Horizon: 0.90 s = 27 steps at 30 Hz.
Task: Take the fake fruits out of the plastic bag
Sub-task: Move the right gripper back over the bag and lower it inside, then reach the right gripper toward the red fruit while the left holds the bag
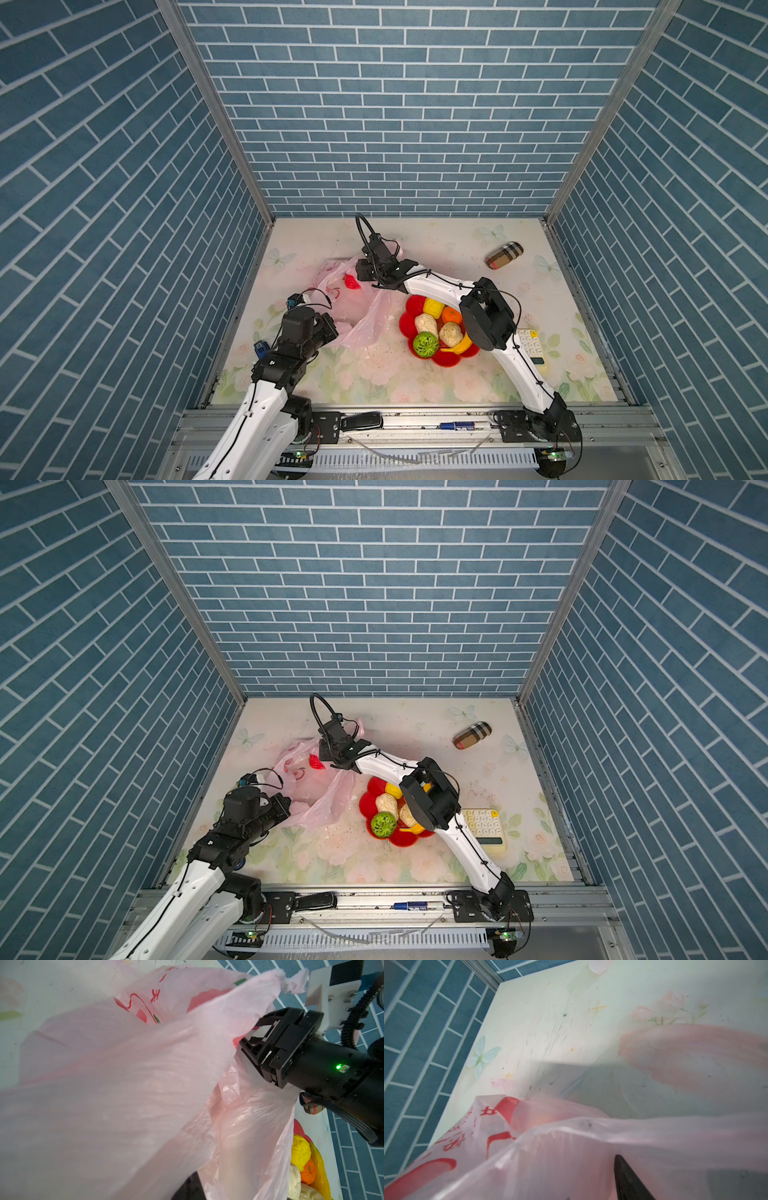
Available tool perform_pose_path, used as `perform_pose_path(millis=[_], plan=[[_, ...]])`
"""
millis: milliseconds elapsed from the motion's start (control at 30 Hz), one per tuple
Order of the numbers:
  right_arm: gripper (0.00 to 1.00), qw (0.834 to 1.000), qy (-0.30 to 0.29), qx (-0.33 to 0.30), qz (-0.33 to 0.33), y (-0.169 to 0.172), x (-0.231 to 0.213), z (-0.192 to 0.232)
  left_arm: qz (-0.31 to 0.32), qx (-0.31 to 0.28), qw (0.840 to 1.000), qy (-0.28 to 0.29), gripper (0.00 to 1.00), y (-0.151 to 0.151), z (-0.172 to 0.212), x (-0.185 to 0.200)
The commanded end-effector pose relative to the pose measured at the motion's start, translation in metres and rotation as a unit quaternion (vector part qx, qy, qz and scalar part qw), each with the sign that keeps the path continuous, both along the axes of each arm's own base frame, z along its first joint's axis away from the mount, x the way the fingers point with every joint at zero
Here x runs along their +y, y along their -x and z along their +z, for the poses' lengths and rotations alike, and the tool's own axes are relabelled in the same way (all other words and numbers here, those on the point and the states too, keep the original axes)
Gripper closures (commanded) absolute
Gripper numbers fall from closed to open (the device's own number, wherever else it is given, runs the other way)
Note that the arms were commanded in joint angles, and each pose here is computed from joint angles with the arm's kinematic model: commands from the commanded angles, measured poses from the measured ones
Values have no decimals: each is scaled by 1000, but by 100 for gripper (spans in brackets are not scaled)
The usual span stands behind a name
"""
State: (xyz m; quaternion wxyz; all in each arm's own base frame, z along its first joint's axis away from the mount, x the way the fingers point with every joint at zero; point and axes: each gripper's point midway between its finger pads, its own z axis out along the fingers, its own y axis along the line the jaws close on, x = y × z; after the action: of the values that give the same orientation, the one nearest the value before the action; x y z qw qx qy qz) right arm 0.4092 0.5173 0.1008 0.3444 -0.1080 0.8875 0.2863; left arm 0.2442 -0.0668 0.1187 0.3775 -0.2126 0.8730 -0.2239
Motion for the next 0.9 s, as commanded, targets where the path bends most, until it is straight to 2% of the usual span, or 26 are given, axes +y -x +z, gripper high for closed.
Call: perform_pose_path(millis=[0, 133, 367, 867], plan=[[61, 998, -50, -26, 12, -5, 13, 24, -1, 8, 1000, -10, 97, 3, -7, 3], [79, 998, -51, -37, 28, -2, 13, 29, 1, 13, 1000, -13, 97, 0, -11, 3], [100, 996, -46, -52, 60, 6, 14, 42, 8, 8, 1000, -19, 97, -7, -11, 5], [100, 983, -21, -98, 154, 48, 15, 93, 32, -7, 999, -25, 97, -29, -7, 8]])
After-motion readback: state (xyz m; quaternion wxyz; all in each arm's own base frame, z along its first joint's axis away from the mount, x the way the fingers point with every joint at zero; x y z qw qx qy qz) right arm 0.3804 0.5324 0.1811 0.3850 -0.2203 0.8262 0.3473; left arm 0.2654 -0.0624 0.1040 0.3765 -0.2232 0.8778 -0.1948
